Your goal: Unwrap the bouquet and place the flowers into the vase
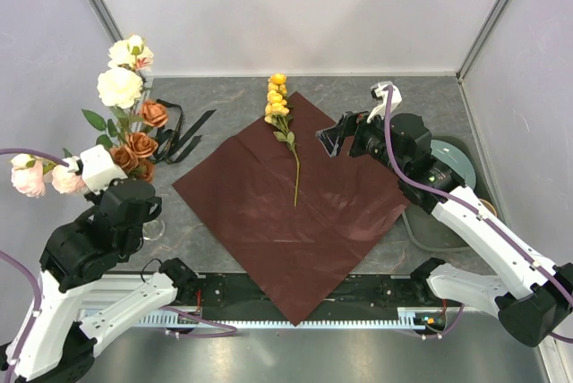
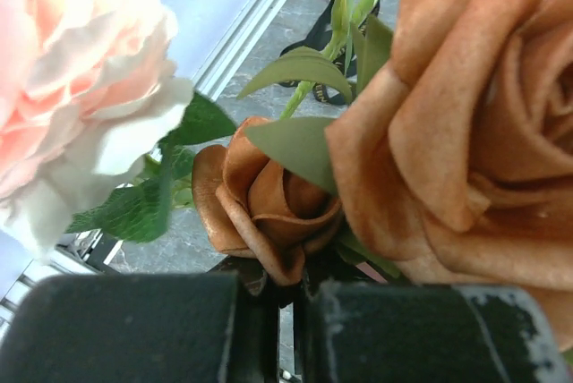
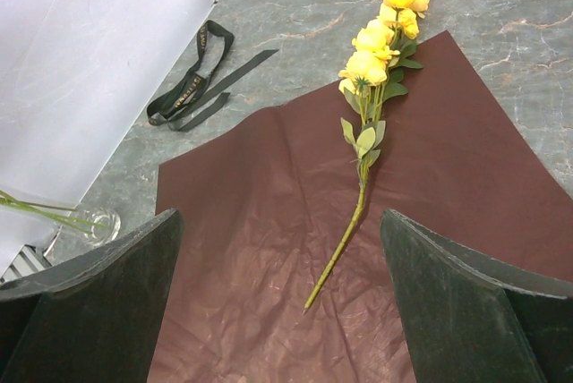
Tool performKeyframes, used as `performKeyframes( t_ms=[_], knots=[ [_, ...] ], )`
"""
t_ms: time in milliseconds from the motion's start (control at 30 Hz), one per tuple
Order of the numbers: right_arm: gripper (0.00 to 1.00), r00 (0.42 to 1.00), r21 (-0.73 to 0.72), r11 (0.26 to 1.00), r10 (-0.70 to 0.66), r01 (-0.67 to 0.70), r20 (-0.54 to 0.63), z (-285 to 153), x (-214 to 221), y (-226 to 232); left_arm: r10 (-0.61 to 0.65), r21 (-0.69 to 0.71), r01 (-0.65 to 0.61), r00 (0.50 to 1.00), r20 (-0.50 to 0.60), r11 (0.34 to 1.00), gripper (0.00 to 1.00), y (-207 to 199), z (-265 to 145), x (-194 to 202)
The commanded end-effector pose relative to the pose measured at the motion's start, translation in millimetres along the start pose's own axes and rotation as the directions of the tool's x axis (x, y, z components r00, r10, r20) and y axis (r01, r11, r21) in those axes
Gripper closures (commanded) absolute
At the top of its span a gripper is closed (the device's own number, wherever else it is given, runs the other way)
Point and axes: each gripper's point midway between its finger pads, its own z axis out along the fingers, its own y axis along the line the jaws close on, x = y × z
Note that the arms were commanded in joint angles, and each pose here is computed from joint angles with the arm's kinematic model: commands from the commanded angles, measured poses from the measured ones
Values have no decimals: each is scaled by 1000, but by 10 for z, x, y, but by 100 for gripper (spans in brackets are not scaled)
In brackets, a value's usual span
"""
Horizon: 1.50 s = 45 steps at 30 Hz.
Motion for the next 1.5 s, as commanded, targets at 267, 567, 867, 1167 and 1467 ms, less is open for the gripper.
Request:
performKeyframes(
  t_ms=[267,567,867,1167,1467],
  knots=[
    [2,1000,-21,1000,13,-13,23,1,-59,38,-150,-22,155,978,147,988,98,337,-20,-35],
    [2,1000,-17,1000,17,-16,19,-11,-37,27,-112,-39,117,985,129,992,97,261,20,-21],
    [2,999,-64,997,39,-40,-18,47,91,87,-96,-44,102,987,126,994,80,252,22,-31],
    [2,994,-132,989,49,-62,-102,227,319,180,-108,-27,112,985,138,993,55,283,-34,-126],
    [2,981,-144,988,26,-55,-195,459,641,254,-123,46,119,985,120,992,36,195,-84,-166]
  ],
)
